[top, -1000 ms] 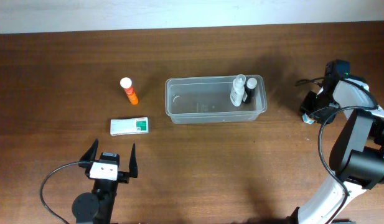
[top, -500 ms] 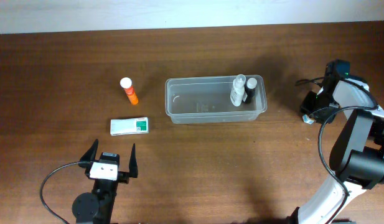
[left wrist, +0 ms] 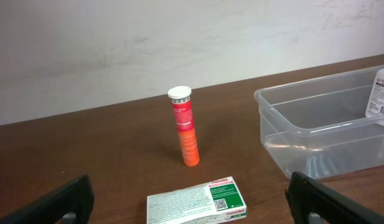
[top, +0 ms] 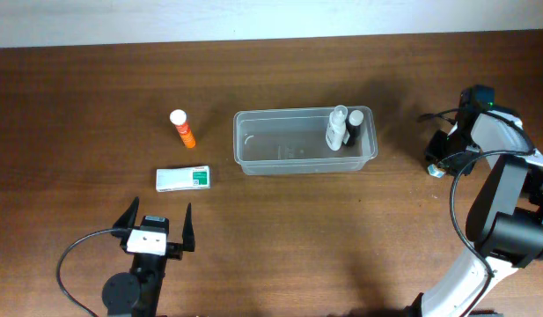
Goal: Pack container
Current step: 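Close the right gripper on the jar, then lift the jar and carry it over the container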
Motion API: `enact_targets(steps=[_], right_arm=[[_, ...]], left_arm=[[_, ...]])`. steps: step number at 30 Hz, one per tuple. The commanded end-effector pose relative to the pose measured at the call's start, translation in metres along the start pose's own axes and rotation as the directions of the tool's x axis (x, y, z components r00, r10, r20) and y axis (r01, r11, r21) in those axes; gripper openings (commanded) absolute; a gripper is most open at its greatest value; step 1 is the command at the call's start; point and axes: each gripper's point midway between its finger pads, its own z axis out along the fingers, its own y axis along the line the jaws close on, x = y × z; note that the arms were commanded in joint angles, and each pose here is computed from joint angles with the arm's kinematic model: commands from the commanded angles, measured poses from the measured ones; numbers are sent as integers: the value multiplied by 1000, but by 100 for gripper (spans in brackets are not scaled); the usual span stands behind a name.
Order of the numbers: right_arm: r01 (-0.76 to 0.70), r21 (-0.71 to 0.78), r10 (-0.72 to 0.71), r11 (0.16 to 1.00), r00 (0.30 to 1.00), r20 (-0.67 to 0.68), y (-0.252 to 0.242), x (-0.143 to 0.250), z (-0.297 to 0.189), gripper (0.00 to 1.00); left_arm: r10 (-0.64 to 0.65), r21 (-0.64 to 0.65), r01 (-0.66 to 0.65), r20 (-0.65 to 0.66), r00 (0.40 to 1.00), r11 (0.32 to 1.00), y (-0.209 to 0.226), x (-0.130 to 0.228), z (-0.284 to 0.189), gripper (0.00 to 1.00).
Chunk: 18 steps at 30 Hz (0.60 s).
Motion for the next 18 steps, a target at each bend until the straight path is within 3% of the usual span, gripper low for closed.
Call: enact_targets(steps=[1,9,18], right_arm=[[-2,-19,2,1000,1000,13,6,-7,-4,37],[-1,-75,1,997,1000,-9,17,-7,-14,36],[3,-153,-8,988,1000,-28,34,-18,-71,35]], left_arm=[[16,-10,-16,1,1000,1000,2,2,0,99],[16,-10,-16,1,1000,1000,2,2,0,99],[16,-10,-16,1,1000,1000,2,2,0,99]])
